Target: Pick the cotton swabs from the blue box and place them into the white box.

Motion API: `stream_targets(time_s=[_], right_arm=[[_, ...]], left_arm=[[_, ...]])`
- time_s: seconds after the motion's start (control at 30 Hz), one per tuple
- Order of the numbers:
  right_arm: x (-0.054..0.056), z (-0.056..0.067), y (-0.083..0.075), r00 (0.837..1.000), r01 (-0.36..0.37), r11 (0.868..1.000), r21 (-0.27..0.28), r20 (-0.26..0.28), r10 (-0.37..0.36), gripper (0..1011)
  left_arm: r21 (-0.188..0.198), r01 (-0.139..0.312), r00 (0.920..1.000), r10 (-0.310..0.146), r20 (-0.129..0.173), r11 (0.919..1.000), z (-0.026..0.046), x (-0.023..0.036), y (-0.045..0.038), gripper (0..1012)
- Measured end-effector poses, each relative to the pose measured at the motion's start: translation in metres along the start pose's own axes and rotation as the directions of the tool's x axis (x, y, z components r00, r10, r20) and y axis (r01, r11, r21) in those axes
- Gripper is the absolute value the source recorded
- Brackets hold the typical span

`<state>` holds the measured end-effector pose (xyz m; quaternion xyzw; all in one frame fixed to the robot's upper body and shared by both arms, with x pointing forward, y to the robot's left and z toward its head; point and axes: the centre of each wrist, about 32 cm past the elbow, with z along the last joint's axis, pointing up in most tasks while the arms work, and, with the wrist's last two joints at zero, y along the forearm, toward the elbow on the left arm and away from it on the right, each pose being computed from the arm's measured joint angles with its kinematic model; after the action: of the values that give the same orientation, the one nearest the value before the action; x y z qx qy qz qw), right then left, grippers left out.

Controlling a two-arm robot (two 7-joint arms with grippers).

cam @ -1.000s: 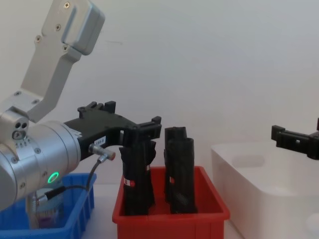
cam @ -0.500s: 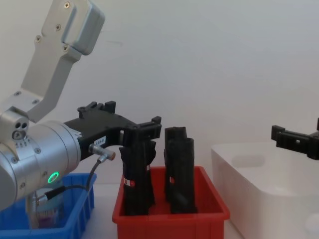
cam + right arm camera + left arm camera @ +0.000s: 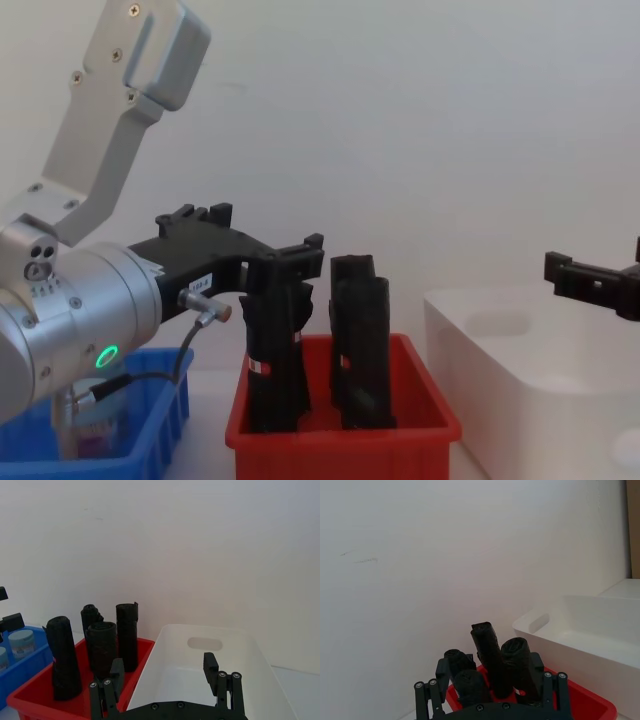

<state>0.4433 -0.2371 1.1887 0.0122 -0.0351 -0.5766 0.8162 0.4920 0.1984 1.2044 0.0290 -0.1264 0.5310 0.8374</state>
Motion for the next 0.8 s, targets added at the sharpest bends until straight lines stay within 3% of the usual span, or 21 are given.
stream_targets(time_s=[0.8], right_arm=[[0.0000,0.0000,0.0000,1.000,0.000,1.000,0.000,0.000,0.000,1002]], left_arm=[[0.000,0.000,1.0000,0.000,0.000,1.0000,0.0000,0.0000,0.0000,1004]])
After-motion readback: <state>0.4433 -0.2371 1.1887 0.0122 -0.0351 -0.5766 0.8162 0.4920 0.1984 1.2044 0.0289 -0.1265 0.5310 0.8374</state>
